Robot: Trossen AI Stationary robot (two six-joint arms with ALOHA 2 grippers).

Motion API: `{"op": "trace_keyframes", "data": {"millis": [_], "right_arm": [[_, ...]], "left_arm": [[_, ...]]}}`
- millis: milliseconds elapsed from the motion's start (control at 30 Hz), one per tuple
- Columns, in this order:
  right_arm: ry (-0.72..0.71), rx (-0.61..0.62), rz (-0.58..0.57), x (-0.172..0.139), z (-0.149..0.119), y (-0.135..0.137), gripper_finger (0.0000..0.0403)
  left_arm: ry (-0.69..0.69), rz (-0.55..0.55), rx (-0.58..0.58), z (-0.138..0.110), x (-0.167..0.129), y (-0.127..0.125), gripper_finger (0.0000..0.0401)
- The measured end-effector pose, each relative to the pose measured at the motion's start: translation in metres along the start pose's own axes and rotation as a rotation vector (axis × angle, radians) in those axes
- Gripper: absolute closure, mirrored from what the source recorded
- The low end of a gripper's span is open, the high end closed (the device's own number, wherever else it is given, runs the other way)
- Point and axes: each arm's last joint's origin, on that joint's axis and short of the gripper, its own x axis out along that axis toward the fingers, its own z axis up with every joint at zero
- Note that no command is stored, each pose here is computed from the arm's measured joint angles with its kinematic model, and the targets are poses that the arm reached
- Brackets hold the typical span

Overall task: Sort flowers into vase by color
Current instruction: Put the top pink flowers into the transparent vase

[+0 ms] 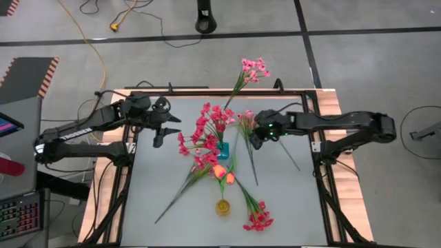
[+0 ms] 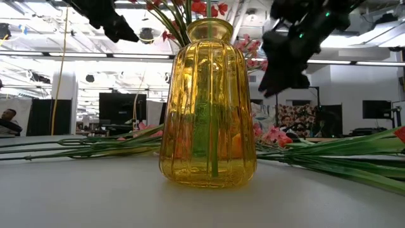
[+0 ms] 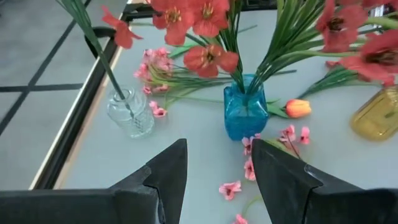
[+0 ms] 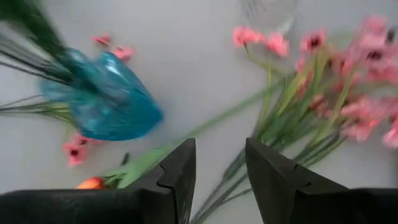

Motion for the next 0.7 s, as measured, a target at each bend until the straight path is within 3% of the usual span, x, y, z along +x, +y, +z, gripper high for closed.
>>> {"op": "trace_keyframes", "data": {"millis": [433, 700], "right_arm": [[0.252, 0.144, -0.186, 0.056, -0.027, -0.013, 0.0249], [0.305, 0.175, -0.229, 0.077, -0.037, -0.016, 0.0249]], "left_arm": [[0.112, -0.041, 0.004, -0.005, 0.039, 0.009, 0.0234], [0.118, -0.085, 0.02, -0.005, 0.053, 0.011, 0.0234]]}}
